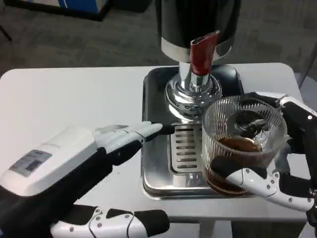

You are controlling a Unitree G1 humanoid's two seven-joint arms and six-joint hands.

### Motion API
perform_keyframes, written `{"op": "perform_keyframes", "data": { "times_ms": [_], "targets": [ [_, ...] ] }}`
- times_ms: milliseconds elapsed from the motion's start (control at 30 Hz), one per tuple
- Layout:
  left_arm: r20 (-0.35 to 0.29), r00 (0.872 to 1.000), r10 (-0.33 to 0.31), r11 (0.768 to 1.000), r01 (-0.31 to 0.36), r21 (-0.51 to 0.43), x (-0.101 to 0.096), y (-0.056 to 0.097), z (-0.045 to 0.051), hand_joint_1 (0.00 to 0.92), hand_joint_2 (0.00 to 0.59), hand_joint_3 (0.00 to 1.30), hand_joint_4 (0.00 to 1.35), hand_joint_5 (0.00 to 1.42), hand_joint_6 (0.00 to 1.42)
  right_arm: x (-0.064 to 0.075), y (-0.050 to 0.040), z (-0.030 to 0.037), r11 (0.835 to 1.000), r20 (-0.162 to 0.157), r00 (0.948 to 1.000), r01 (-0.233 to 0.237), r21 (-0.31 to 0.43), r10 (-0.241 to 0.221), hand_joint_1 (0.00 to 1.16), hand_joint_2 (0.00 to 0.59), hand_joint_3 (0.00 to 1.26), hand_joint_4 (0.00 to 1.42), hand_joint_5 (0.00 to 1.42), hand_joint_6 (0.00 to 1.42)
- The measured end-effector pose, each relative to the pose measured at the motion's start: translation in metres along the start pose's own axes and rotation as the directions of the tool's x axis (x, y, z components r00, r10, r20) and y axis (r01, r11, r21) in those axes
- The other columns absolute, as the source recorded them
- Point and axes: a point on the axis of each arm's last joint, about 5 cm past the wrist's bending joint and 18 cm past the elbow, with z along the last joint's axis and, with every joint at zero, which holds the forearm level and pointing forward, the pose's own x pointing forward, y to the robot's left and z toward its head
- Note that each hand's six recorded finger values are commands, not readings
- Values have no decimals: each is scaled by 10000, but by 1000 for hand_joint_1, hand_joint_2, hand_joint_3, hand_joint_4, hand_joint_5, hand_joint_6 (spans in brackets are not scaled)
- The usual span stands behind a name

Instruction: Grasp the cup under the faucet to collect the drink, then remove the cup.

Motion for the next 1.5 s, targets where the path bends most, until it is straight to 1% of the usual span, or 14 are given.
{"op": "perform_keyframes", "data": {
  "times_ms": [100,133,267,433,567,733,900,1200,1500],
  "targets": [
    [-435,9990,-96,9983,121,568,-67,9,39,0,102,63,0,38,31,-13,-12,-2,9999,-41,9999,-137,-85,136,947,110,946,1140,1381,1424],
    [-478,9988,-117,9979,147,626,-74,7,43,0,107,53,0,29,20,-15,-15,-3,9998,-48,9999,-161,-107,161,947,110,947,1140,1381,1424],
    [-750,9969,-254,9900,355,1365,-124,5,85,0,108,40,0,4,1,-34,-37,-12,9988,-130,9991,-398,-271,395,947,110,950,1140,1381,1424],
    [-816,9963,-285,9856,416,1637,-160,10,98,0,109,16,0,0,0,-69,-43,-19,9976,-292,9979,-593,-349,583,947,110,952,1140,1381,1424],
    [-880,9956,-324,9805,487,1902,-178,9,106,0,114,0,0,0,0,-86,-38,-16,9971,-347,9972,-673,-363,661,947,111,952,1140,1381,1424],
    [-970,9945,-390,9793,574,1942,-190,-7,111,0,117,0,0,0,0,-88,-31,-5,9966,-302,9969,-737,-357,726,947,115,952,1140,1381,1424],
    [-1035,9937,-432,9811,618,1832,-207,-28,121,0,117,0,0,0,0,-91,-26,31,9963,-144,9971,-758,-397,753,947,118,952,1140,1381,1424],
    [-1142,9930,-314,9812,524,1860,-249,-35,165,0,123,0,0,0,0,-93,-21,32,9955,-209,9963,-839,-444,831,942,126,952,1153,1392,1424],
    [-1225,9919,-334,9819,554,1809,-273,-54,191,0,124,0,0,0,0,-88,-48,32,9947,-204,9961,-865,-547,855,941,127,957,1154,1395,1424]
  ]
}}
